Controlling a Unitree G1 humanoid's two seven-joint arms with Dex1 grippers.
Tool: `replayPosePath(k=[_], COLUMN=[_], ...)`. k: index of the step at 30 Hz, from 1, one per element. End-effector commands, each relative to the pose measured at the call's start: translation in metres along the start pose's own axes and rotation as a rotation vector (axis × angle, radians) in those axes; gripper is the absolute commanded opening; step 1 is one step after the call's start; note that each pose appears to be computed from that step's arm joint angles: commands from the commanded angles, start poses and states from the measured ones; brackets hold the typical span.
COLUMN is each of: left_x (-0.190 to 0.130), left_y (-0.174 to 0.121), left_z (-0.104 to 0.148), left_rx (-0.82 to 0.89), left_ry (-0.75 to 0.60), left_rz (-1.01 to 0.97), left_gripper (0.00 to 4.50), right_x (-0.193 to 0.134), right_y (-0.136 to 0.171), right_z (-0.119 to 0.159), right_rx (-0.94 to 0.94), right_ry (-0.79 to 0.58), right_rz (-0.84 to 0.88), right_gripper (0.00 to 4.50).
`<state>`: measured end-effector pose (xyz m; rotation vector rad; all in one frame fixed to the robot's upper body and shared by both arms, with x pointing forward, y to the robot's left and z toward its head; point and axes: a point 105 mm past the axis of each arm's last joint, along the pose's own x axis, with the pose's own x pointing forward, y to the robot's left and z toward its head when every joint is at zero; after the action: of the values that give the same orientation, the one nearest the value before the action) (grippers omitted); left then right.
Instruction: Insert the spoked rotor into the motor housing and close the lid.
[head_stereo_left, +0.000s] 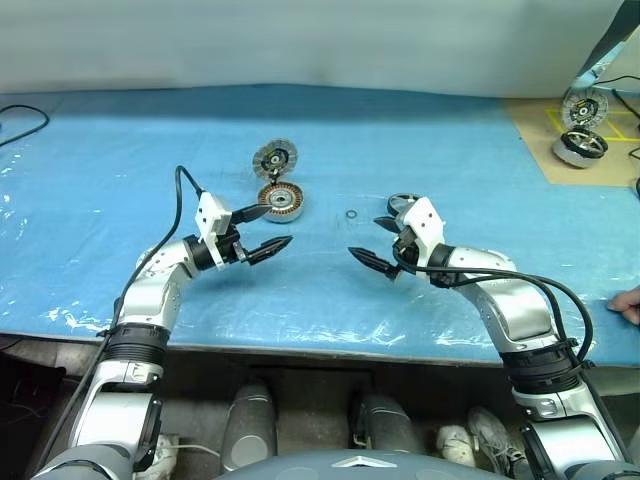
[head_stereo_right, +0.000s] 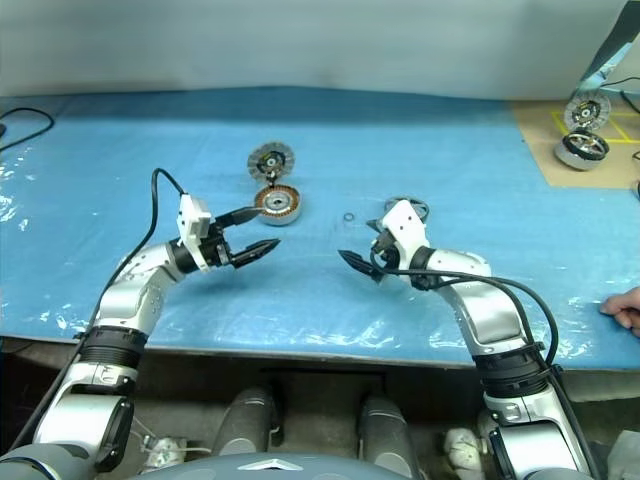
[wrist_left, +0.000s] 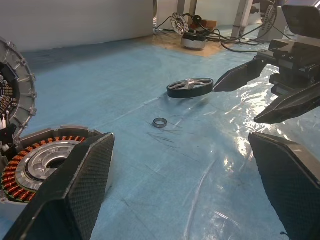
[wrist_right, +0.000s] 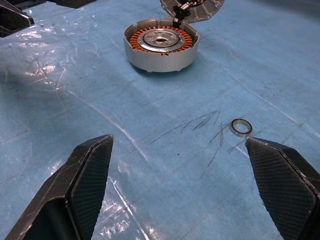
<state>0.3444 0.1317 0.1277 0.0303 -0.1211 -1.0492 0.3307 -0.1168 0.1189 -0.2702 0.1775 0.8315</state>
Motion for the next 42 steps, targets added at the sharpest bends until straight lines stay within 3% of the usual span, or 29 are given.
replayPosePath(k=[1,14,24,28,42], left_x=[-0.001,0.004,0.015,0.017,-0.004], left_y=[0.003,0.010,0.027,0.033,0.017], left_z=[0.010,0.006,0.027,0.039,0.020], left_rx=[0.054,0.051,0.142,0.128,0.046], left_ry=[-0.016,0.041,0.150,0.109,0.116], left_rz=[0.017,0.021,-0.115,-0.124,-0.131], left_gripper=[4.50,4.50,4.50,4.50,4.50], right_x=[-0.001,-0.002,-0.006,-0.009,-0.011], right_y=[-0.013,-0.005,-0.006,-0.003,-0.006], right_z=[0.010,0.013,0.006,0.005,0.001], right_rx=[-0.047,-0.035,-0.012,-0.008,-0.004], right_ry=[-0.030,-0.029,-0.019,-0.017,-0.003], right_rz=[-0.082,-0.013,-0.063,-0.065,-0.092], right_gripper=[4.45,4.45,4.45,4.45,4.45])
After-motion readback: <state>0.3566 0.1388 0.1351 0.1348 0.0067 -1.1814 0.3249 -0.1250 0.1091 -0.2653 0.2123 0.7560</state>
